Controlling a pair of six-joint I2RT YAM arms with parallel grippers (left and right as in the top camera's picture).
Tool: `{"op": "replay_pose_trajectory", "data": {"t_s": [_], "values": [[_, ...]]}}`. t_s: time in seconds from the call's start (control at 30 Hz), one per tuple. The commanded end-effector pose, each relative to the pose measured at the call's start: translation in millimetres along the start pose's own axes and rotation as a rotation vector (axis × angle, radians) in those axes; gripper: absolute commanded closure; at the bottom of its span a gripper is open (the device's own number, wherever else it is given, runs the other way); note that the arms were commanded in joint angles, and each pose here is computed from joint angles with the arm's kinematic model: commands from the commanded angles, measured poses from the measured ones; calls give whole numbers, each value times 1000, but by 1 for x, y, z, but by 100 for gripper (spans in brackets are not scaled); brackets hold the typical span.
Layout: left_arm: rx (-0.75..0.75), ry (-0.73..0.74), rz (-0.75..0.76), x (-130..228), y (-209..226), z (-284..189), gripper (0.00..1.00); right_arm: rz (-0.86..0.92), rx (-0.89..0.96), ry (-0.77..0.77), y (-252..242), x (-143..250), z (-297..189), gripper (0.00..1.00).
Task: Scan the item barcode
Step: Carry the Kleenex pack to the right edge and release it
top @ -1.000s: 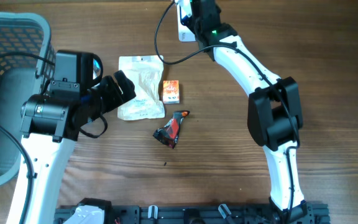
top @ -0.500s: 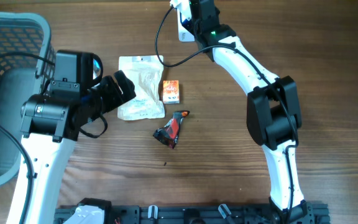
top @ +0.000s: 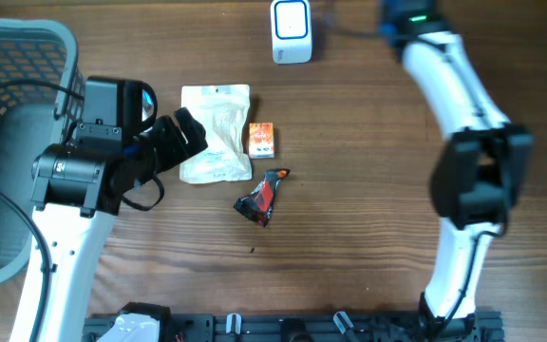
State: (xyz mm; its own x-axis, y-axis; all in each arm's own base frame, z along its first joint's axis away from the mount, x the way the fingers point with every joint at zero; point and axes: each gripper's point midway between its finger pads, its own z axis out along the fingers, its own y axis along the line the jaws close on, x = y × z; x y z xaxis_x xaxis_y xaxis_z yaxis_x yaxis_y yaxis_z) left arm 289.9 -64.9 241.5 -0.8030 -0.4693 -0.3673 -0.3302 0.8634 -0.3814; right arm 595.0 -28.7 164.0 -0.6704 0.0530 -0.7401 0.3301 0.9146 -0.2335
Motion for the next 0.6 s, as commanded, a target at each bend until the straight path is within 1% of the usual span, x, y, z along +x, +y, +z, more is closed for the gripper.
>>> {"op": "replay_pose_trajectory", "data": {"t_s": [0.0, 0.03, 0.17, 0.27, 0.37, 0.47, 0.57], "values": [[15, -6, 12, -2, -3, -3, 0, 296, 93, 121, -85, 21, 16, 95], [15, -6, 12, -2, -3, -3, 0, 363, 135, 171, -114, 35, 23, 95], [15, -6, 12, -2, -3, -3, 0, 487, 247, 255, -190, 66, 34, 95], [15, -6, 12, -2, -3, -3, 0, 536, 309, 288, -233, 87, 41, 95], [15, -6, 12, -2, -3, -3, 0, 586, 352, 295, -265, 108, 51, 95], [15, -6, 12, -2, -3, -3, 0, 626, 342, 280, -280, 123, 64, 95], [15, -6, 12, -2, -3, -3, 0, 664, 378, 247, -301, 140, 75, 95]]}}
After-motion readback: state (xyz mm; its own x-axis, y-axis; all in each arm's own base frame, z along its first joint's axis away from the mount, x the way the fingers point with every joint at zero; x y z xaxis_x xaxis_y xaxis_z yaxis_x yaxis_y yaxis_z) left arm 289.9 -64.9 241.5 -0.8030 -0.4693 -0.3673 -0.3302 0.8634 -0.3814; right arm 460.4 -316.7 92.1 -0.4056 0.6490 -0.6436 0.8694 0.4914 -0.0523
